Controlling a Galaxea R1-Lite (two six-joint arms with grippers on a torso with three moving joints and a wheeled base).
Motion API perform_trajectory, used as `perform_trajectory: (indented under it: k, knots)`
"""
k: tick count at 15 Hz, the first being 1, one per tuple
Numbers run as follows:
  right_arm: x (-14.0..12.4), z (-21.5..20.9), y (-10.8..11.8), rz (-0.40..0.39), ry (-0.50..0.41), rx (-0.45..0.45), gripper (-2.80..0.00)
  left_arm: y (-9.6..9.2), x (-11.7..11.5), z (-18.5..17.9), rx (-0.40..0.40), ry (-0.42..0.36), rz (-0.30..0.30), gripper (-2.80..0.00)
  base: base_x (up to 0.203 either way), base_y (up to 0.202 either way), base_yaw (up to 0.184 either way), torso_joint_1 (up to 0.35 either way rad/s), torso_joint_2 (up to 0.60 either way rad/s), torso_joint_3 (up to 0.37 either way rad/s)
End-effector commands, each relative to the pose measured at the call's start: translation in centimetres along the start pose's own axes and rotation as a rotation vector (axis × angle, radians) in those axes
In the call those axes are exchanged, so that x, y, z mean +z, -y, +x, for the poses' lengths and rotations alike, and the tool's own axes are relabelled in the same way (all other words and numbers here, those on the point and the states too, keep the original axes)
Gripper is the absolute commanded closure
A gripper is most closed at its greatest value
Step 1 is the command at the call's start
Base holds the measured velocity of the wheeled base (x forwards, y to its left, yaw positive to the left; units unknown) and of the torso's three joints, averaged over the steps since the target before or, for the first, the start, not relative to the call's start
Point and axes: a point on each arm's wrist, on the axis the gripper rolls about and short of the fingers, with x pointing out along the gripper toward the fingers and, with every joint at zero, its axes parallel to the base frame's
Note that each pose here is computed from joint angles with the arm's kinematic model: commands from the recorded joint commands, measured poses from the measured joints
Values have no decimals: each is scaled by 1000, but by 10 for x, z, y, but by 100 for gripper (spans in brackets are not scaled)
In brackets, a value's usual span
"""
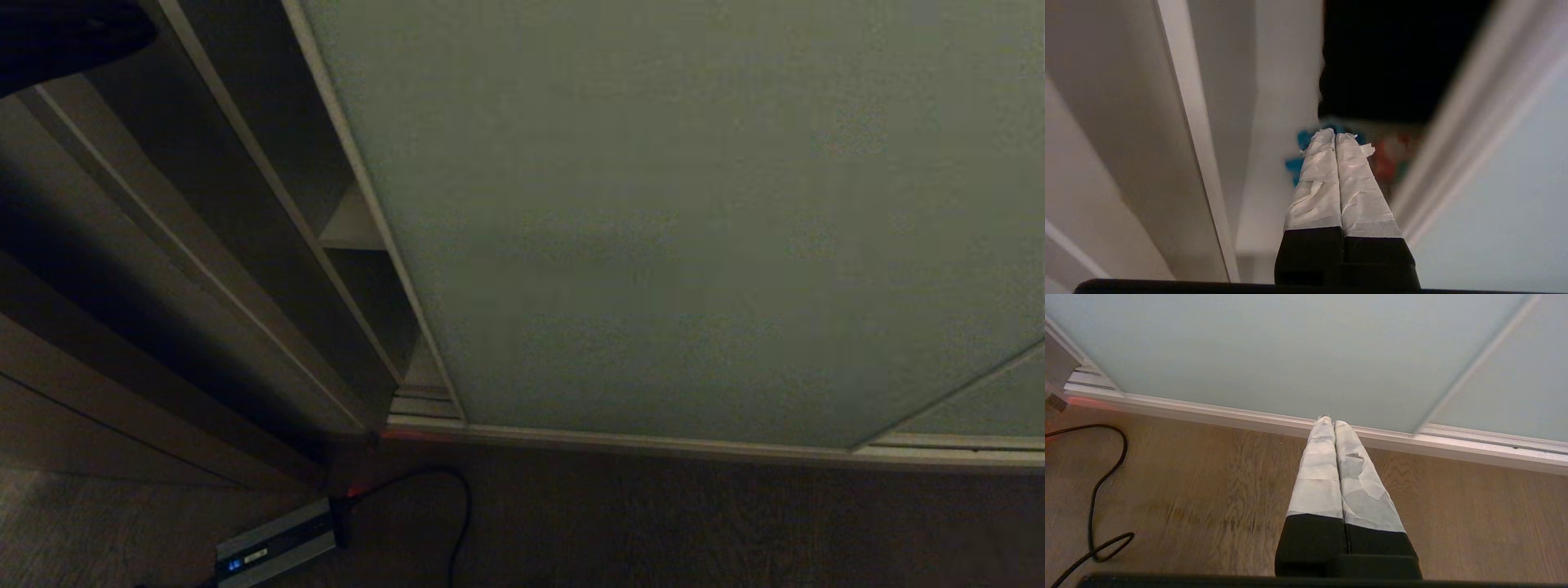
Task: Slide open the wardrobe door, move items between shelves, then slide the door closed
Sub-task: Open the door
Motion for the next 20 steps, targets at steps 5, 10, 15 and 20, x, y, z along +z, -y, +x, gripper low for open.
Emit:
perform_trajectory:
  k: [5,10,15,20]
  knots:
    - [-1,0,0,0,-5,1,0,18,-19,41,-54,-62,-72,0,0,0,0,0,0,0]
    - [-1,0,0,0,-4,1,0,81,-53,71,-245,-147,-125,0,0,0,0,0,0,0]
    - [-1,0,0,0,-4,1,0,145,-79,73,-404,-215,-167,0,0,0,0,0,0,0]
    - [-1,0,0,0,-4,1,0,195,-99,88,-497,-228,-179,0,0,0,0,0,0,0]
